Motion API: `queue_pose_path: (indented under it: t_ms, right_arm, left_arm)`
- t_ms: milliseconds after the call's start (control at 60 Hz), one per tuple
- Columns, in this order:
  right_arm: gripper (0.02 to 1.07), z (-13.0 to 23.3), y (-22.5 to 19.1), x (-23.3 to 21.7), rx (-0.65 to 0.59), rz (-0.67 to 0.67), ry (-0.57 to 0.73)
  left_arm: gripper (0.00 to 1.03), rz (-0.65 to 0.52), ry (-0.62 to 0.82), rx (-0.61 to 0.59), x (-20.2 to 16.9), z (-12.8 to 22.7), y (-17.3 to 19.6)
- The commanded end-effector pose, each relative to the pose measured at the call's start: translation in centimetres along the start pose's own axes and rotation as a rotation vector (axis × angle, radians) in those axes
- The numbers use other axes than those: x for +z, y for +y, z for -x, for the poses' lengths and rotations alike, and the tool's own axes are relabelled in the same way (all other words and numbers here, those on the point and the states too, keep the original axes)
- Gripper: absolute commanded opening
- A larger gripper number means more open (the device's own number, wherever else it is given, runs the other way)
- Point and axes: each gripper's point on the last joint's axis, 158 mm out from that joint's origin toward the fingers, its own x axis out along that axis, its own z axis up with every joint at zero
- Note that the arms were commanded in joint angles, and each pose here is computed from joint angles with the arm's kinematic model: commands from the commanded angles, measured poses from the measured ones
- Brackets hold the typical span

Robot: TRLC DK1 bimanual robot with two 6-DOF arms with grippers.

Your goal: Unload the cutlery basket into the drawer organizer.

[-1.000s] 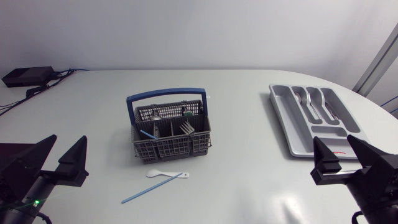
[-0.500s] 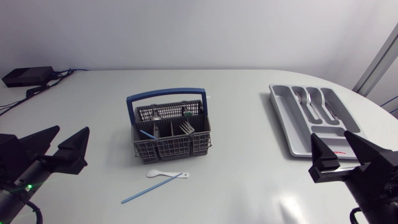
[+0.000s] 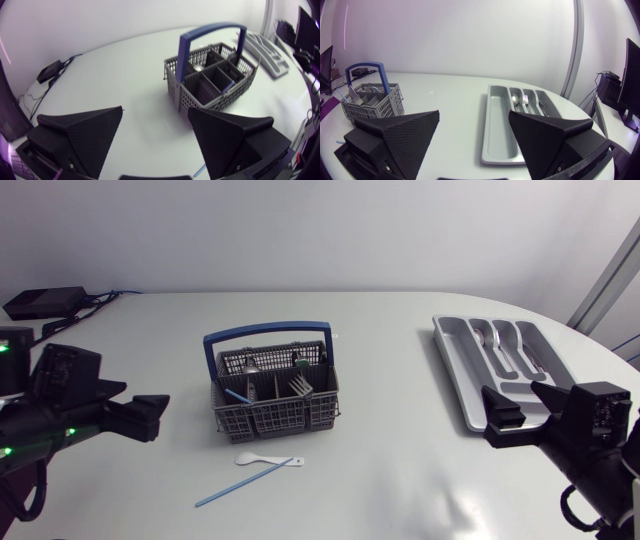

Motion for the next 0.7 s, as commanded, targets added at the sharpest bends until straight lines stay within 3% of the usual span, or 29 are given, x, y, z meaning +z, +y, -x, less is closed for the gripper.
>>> queue_pose_path:
  t_ms: [0,200,300,367,517,600,683]
  right_arm:
    - [1.02,-0.5,0.2,1.3,0.001,0.005,0.001]
    - [1.02,-1.2,1.3,0.6,0.034,0.019,0.102]
    - [1.02,-1.6,2.0,-0.9,0.058,0.034,0.23]
    - [1.02,-1.9,2.4,-1.9,0.074,0.044,0.335]
    - [1.02,-0.8,5.7,-4.4,0.257,0.041,0.538]
    - [1.02,0.1,6.9,-5.5,0.353,0.142,0.599]
    - [1.02,1.2,7.8,-7.5,0.463,0.351,0.634]
  left_arm:
    - [0.92,-0.164,0.071,-0.032,-0.3,-0.6,-0.7]
    - [0.95,-0.376,0.192,-0.236,-3.4,-0.6,-6.3]
    - [0.95,-0.5,0.312,-0.325,-6.6,-1.0,-8.5]
    - [0.94,-0.524,0.376,-0.347,-7.8,-1.7,-8.8]
    - [0.84,-0.58,0.488,-0.393,-9.6,-2.7,-9.5]
    - [0.77,-0.606,0.536,-0.414,-10.1,-3.0,-9.7]
    - [0.62,-0.626,0.588,-0.43,-10.9,-3.8,-9.6]
